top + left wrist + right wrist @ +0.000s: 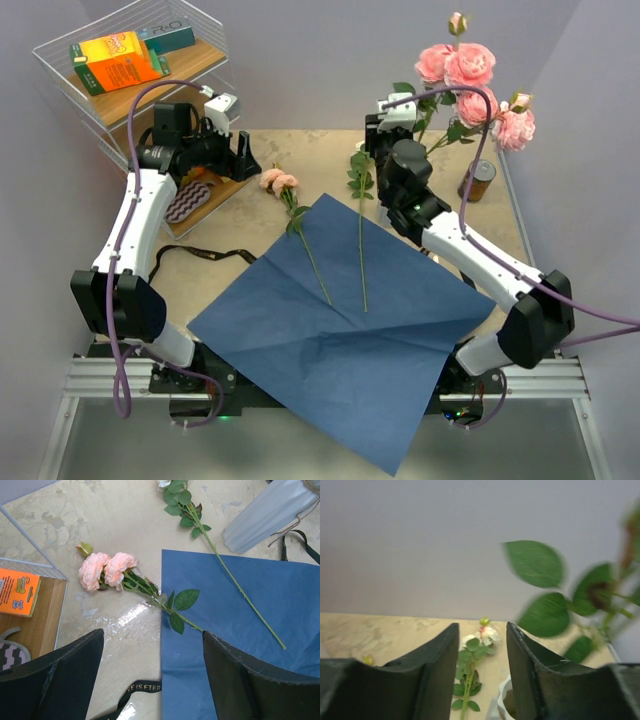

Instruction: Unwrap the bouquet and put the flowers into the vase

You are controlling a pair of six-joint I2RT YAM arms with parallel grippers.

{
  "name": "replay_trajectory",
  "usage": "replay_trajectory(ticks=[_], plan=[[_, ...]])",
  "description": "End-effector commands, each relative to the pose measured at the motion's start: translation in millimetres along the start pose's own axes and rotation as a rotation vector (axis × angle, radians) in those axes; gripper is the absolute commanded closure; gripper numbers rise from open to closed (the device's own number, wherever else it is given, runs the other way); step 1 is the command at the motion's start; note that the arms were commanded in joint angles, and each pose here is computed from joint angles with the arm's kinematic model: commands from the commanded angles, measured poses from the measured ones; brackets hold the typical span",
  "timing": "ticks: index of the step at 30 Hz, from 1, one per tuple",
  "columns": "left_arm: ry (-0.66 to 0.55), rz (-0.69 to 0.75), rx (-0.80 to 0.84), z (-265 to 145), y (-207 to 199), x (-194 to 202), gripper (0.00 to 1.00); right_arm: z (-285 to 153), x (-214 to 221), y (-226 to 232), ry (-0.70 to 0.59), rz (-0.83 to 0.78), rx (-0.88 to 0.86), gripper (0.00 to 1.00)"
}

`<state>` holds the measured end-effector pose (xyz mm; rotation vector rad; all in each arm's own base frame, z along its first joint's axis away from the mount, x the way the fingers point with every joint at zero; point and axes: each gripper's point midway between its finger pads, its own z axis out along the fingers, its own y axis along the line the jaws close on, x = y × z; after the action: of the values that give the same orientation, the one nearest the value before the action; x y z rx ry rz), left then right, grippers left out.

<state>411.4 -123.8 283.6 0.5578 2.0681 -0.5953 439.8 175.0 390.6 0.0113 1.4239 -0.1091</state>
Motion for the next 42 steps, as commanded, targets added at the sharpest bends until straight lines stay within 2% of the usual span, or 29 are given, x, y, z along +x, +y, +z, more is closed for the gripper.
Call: replay_trajectory(ticks=[1,6,9,14,20,23,36,42], plan=[[-0.044,0.048,0.014,-13.1,-9.3,-11.7,0.16,-25.8,-51.2,40.3,-0.188,0.074,-0.334,0.51],[-0.043,0.044,0.025,-12.3,-11.3,-11.7,0.16,-36.9,-29.0,67.4,-0.128,0.017,-0.482,0.38],[-0.040,0.040,0.024,-11.6,-10.7,-11.2,0.16,-34.4,-1.8,79.0,-0.019,-0.009,-0.503,0.36],[-0.031,0.043,0.019,-10.3,-8.8,-9.0,0.16,-26.4,73.4,93.7,0.191,-0.065,-0.438,0.34],[-0.029,0.050,0.017,-11.7,-8.3,-8.8,0.16,-27.1,155.1,96.4,0.357,-0.121,-0.330,0.24],[-0.027,0.056,0.011,-11.8,-6.8,-9.3,0.16,-28.9,178.4,95.6,0.401,-0.132,-0.298,0.19],[-0.012,0.058,0.007,-9.1,-4.2,-4.8,0.16,-44.3,280.5,77.1,0.612,-0.164,-0.093,0.16],[-0.009,0.058,0.009,-9.2,-5.2,-3.5,0.16,-56.1,318.9,75.6,0.686,-0.151,-0.048,0.22]])
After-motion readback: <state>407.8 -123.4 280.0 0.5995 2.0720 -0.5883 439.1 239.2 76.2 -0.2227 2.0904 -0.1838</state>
